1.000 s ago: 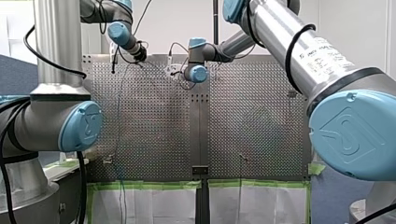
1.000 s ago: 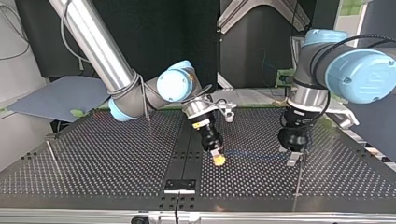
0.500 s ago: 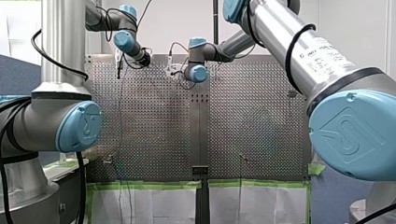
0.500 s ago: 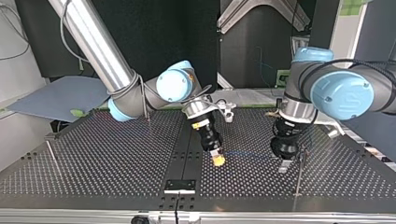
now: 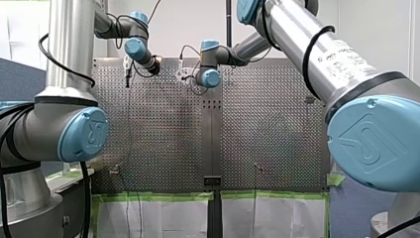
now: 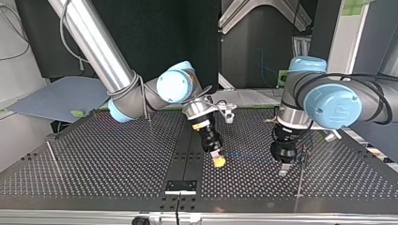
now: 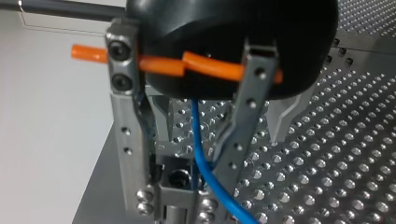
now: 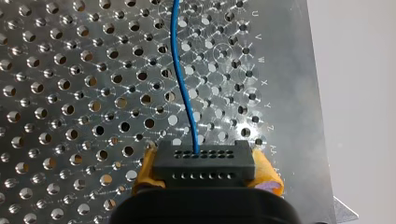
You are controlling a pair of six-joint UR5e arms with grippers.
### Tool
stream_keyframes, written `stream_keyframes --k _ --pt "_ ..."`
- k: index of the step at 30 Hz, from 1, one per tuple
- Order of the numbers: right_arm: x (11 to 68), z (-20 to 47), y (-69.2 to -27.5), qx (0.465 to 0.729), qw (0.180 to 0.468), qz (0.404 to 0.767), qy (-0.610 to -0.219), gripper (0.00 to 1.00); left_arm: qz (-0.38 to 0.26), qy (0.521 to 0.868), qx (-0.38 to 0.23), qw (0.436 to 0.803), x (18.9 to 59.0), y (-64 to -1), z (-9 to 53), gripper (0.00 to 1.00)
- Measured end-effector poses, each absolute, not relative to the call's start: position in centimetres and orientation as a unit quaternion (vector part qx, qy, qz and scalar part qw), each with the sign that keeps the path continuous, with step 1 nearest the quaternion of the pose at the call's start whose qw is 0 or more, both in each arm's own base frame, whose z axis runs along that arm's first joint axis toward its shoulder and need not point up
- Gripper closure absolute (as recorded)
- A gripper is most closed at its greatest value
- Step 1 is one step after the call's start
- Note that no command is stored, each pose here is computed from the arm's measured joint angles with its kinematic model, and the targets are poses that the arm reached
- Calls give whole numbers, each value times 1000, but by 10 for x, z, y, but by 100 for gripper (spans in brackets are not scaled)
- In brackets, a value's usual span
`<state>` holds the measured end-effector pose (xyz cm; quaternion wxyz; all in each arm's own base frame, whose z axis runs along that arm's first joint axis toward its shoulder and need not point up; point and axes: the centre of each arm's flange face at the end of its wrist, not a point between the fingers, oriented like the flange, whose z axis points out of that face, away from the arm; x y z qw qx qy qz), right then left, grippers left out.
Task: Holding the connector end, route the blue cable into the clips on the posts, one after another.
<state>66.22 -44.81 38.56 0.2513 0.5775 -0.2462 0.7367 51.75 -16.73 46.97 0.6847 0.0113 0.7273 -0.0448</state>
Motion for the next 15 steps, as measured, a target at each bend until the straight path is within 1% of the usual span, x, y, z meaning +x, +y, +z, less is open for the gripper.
stream_keyframes --k 10,11,12,13,14,15 --pt "661 385 -450 577 252 736 -247 100 -34 725 16 687 518 -166 470 2" --pt "661 385 -450 577 252 736 -247 100 -34 725 16 687 519 -166 470 21" --pt "661 385 -450 577 252 736 -247 100 -34 725 16 688 519 -166 470 36" --pt "661 385 -450 578 252 736 -247 100 -34 724 15 689 519 -165 470 36" --pt "661 385 -450 578 252 736 -247 100 -34 724 14 689 520 -165 470 47" --pt "660 385 -451 578 252 736 -248 100 -35 723 14 690 520 -165 470 47"
